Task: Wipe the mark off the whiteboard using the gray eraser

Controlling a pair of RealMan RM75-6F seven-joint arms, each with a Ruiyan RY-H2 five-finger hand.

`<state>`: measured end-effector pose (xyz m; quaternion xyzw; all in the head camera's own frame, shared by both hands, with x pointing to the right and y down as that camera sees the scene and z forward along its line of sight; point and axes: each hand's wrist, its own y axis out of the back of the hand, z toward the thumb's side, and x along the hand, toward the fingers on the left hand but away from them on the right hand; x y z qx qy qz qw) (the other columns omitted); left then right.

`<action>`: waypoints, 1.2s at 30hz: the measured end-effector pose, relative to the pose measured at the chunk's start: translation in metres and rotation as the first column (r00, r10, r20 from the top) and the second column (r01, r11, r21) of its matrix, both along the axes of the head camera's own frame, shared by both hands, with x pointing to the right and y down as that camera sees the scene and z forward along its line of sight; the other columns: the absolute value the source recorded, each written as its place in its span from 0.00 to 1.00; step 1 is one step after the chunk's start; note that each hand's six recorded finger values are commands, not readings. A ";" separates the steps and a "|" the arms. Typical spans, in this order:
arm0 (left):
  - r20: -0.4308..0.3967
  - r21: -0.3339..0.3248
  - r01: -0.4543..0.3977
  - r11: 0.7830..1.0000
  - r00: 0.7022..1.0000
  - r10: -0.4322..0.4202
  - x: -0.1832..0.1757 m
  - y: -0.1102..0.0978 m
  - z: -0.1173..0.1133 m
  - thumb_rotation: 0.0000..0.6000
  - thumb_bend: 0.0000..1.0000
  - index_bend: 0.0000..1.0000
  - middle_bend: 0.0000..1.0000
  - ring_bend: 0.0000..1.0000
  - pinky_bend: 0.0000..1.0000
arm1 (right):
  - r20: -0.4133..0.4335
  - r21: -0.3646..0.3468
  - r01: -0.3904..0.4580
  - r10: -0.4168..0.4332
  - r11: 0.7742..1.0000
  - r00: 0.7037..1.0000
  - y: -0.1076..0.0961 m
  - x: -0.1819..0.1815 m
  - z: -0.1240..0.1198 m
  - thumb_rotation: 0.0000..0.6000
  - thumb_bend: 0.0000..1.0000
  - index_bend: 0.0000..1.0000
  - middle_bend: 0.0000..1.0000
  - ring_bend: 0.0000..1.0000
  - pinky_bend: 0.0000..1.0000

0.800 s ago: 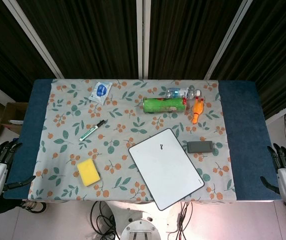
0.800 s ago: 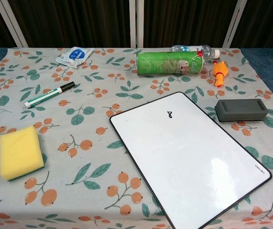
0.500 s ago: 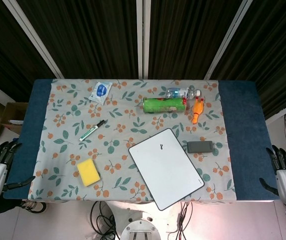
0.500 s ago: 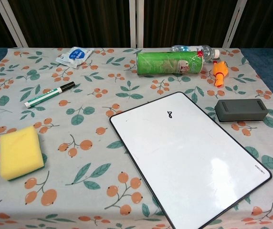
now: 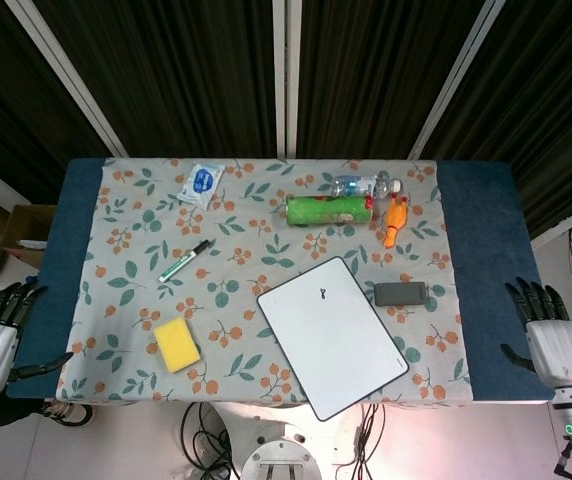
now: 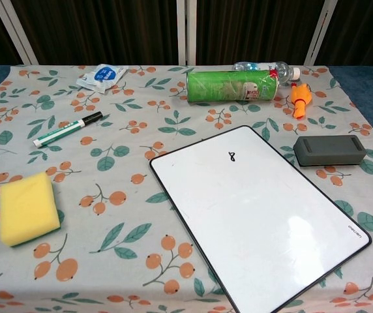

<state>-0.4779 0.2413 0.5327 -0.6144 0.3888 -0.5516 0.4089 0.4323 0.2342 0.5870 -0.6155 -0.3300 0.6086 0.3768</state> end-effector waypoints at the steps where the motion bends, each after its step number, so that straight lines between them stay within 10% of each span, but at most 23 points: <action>1: 0.001 0.001 0.000 1.000 1.000 0.000 0.000 0.000 -0.001 0.53 0.02 0.14 0.10 0.09 0.16 | -0.004 -0.012 0.017 -0.017 1.000 1.000 -0.005 -0.005 0.003 1.00 0.12 0.00 0.00 0.00 0.00; 14: 0.006 -0.008 0.007 1.000 1.000 -0.007 0.001 0.008 0.000 0.54 0.02 0.14 0.10 0.09 0.16 | 0.001 -0.181 0.223 -0.226 0.958 0.974 -0.065 -0.093 0.069 1.00 0.13 0.00 0.00 0.00 0.00; 36: 0.005 -0.020 0.020 1.000 1.000 -0.020 -0.005 0.009 0.002 0.55 0.02 0.14 0.10 0.09 0.16 | 0.049 -0.247 0.220 -0.214 0.944 0.976 -0.073 -0.144 0.124 1.00 0.18 0.07 0.17 0.07 0.14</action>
